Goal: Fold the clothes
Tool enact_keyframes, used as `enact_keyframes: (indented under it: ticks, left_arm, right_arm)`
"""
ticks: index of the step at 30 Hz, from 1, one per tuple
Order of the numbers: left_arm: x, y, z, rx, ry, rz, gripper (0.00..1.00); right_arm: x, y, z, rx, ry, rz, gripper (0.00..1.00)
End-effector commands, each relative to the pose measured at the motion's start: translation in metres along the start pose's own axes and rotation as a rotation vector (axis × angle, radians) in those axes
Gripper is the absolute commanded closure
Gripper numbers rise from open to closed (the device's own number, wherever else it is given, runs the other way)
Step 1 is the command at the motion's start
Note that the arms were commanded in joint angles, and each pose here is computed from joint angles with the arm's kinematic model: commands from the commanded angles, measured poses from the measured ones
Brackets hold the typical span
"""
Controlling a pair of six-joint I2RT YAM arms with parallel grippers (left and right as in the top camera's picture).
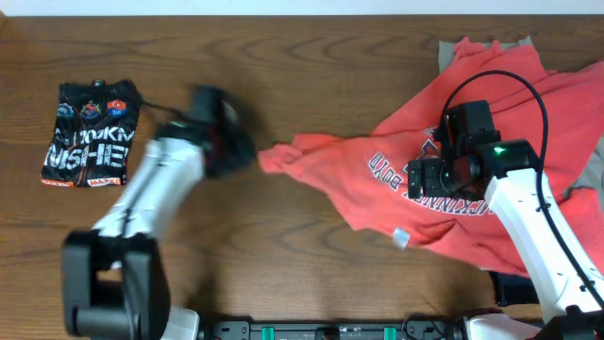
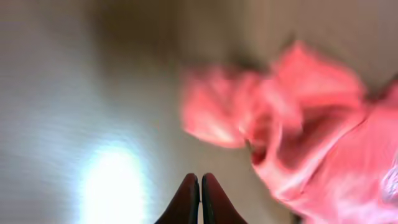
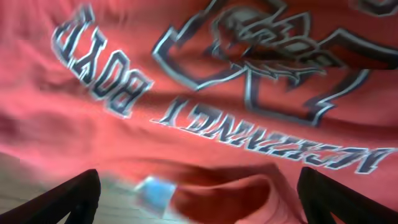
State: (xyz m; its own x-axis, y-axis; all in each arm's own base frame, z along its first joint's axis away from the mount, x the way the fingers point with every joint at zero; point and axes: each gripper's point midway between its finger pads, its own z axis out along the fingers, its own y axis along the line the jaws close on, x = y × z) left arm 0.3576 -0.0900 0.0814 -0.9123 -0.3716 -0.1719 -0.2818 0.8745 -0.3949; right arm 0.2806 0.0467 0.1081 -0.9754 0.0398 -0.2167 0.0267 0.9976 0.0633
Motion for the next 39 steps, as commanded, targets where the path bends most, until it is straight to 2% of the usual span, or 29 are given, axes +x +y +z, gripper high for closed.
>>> enact_keyframes:
  ticks: [1, 3, 5, 9, 11, 12, 14, 17, 26, 30, 32, 33, 35, 39]
  left_arm:
    - [-0.095, 0.021, -0.078, -0.035, -0.306, -0.031, 0.94]
    - [-0.122, 0.027, -0.104, -0.023, -0.394, -0.058, 0.94]
    - [-0.131, 0.032, -0.114, -0.014, -0.420, -0.079, 0.94]
    - [-0.092, 0.019, -0.095, 0.059, -0.233, -0.089, 0.92]
    - [-0.063, 0.014, -0.080, 0.053, -0.116, -0.091, 0.84]
    - [-0.047, 0.011, -0.071, 0.044, -0.057, -0.087, 0.76]
    - [-0.023, 0.004, -0.054, 0.025, 0.026, -0.062, 0.51]
    - [0.012, -0.009, -0.028, 0.004, 0.133, -0.001, 0.40]
    - [0.083, -0.052, 0.053, -0.030, 0.312, 0.159, 0.37]
    - [0.103, -0.065, 0.089, -0.039, 0.345, 0.167, 0.37]
    - [0.110, -0.073, 0.106, -0.030, 0.344, 0.178, 0.37]
    - [0.112, -0.076, 0.112, -0.023, 0.342, 0.191, 0.44]
    - [0.112, -0.080, 0.117, -0.012, 0.332, 0.206, 0.91]
    - [0.089, -0.077, 0.109, -0.029, 0.266, 0.221, 0.94]
  right_arm:
    - [-0.005, -0.005, -0.007, 0.016, -0.030, 0.024, 0.01]
    - [-0.005, -0.005, -0.007, 0.016, -0.029, 0.024, 0.01]
    - [-0.005, -0.005, -0.007, 0.016, -0.029, 0.024, 0.01]
    - [-0.005, -0.005, -0.007, 0.016, -0.030, 0.024, 0.01]
    - [-0.006, -0.005, -0.007, 0.015, -0.033, 0.024, 0.01]
    - [-0.006, -0.005, -0.007, 0.015, -0.033, 0.024, 0.01]
    - [-0.006, -0.005, -0.007, 0.015, -0.033, 0.024, 0.01]
    - [-0.005, -0.005, -0.007, 0.016, -0.028, 0.024, 0.01]
    - [-0.002, -0.006, -0.007, 0.018, -0.015, 0.024, 0.01]
    - [-0.001, -0.006, -0.007, 0.019, -0.011, 0.024, 0.01]
    - [-0.001, -0.006, -0.007, 0.019, -0.011, 0.024, 0.01]
    - [-0.001, -0.006, -0.007, 0.019, -0.011, 0.024, 0.01]
    - [-0.001, -0.006, -0.007, 0.020, -0.011, 0.024, 0.01]
    - [0.000, -0.006, -0.007, 0.020, -0.008, 0.024, 0.01]
